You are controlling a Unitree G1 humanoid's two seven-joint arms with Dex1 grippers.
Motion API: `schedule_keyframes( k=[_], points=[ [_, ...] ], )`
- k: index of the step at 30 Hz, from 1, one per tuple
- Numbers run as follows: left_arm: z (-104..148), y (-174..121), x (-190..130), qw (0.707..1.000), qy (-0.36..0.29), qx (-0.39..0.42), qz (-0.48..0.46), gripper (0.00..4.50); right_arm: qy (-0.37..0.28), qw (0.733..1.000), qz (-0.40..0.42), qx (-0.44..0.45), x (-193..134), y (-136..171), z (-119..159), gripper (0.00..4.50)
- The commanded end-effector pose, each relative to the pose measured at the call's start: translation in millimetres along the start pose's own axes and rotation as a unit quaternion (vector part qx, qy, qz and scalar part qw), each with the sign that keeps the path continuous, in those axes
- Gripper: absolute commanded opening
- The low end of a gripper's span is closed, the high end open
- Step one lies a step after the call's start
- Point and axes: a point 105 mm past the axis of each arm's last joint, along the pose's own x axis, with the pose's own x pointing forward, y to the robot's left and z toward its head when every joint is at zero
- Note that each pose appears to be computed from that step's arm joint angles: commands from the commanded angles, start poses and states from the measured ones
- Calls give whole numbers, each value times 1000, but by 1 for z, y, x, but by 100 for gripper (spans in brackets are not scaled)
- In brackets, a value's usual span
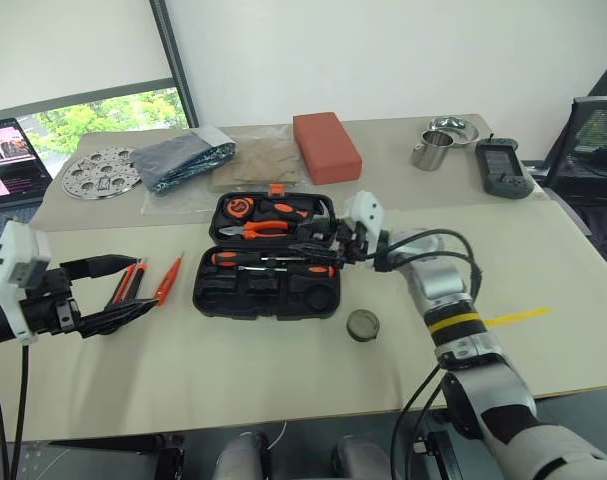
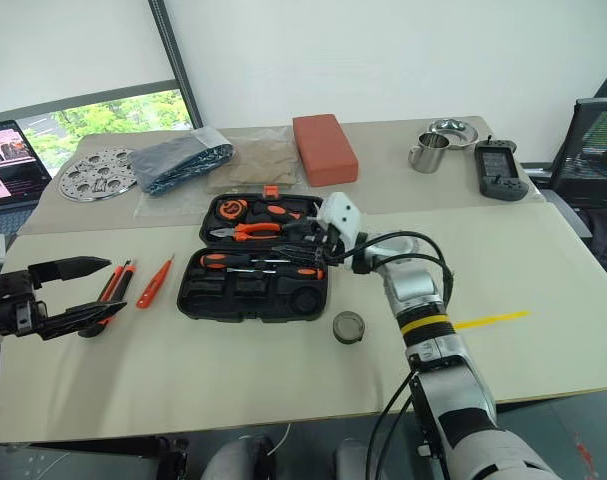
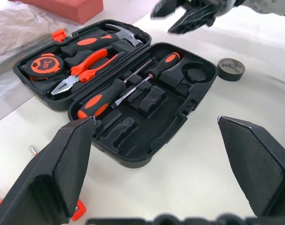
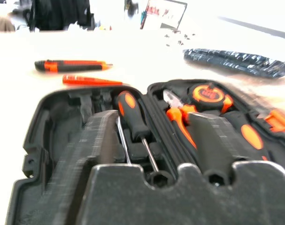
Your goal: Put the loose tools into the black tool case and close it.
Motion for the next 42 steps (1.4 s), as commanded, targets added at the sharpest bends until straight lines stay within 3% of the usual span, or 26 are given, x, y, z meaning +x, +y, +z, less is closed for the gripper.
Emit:
schedule_keyframes(
  k=[1, 11, 19, 27, 31, 37, 42],
  points=[
    [8, 3, 1, 1000, -14, 18, 3, 450, -37, 999, 8, -7, -11, 3, 25, 446],
    [-18, 26, 5, 990, -31, -7, 139, 450, -74, 995, 54, 31, -49, 40, 48, 446],
    [-58, 59, -11, 940, 3, -28, 341, 450, -69, 997, 19, 30, -82, 51, 57, 446],
    [-91, 67, 30, 929, 34, -71, 362, 450, -63, 998, -27, 9, -103, 51, 61, 446],
    [-99, 66, 67, 933, 40, -82, 347, 450, -40, 998, -47, 3, -113, 53, 58, 446],
    [-100, 70, 90, 932, 49, -96, 345, 450, -28, 998, -64, 0, -121, 57, 58, 446],
    [-112, 77, 90, 920, 78, -113, 367, 450, -27, 997, -76, -3, -125, 59, 61, 446]
  ],
)
